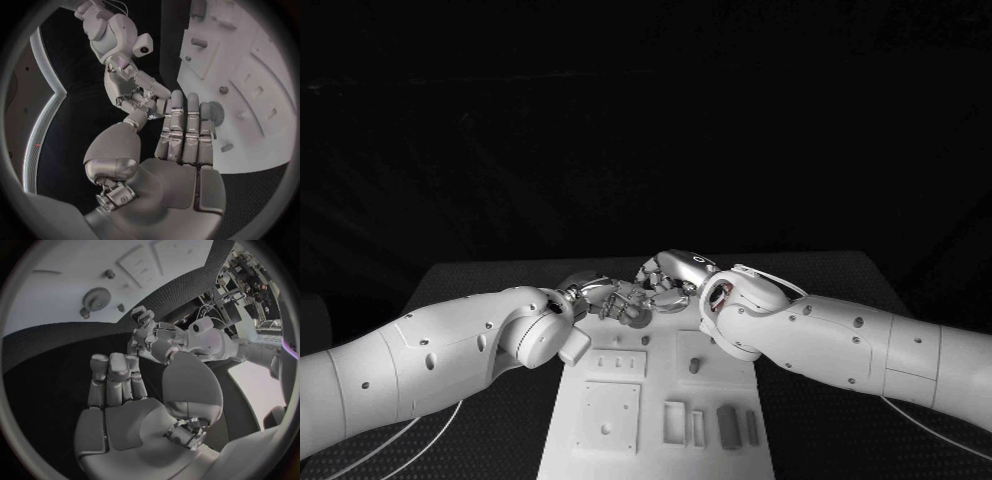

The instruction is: Assemble the parts on the task board

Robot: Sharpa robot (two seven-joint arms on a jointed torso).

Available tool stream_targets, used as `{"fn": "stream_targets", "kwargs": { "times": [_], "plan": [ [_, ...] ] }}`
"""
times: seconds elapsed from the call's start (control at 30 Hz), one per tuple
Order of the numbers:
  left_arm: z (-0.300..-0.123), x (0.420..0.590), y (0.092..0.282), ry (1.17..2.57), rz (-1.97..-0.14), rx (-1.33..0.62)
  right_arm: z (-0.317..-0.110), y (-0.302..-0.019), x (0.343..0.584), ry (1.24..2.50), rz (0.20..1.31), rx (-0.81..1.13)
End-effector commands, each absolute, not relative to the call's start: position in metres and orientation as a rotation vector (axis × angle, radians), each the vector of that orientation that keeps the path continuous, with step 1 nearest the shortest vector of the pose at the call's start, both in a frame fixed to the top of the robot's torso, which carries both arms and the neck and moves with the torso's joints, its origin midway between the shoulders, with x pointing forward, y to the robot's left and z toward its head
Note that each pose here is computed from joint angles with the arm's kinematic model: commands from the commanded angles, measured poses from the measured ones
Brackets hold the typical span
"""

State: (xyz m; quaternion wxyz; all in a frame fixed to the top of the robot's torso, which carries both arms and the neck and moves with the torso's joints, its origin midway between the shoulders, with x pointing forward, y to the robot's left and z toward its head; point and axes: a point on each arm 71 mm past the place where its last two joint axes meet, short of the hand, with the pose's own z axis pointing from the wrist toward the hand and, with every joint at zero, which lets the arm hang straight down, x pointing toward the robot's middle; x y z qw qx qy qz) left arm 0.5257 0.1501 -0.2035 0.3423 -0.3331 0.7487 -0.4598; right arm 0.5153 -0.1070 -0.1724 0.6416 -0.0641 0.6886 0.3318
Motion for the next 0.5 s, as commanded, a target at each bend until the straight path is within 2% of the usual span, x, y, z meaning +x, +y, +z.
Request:
{"fn": "stream_targets", "kwargs": {
  "times": [0.03, 0.5],
  "plan": [
    [-0.2016, 0.5257, 0.1491, 1.939, -1.209, -0.857, -0.1751, -0.1085, 0.5155, 1.588, 0.745, -0.152],
    [-0.2033, 0.5249, 0.1486, 1.950, -1.203, -0.855, -0.1751, -0.1087, 0.5154, 1.588, 0.747, -0.151]
  ]
}}
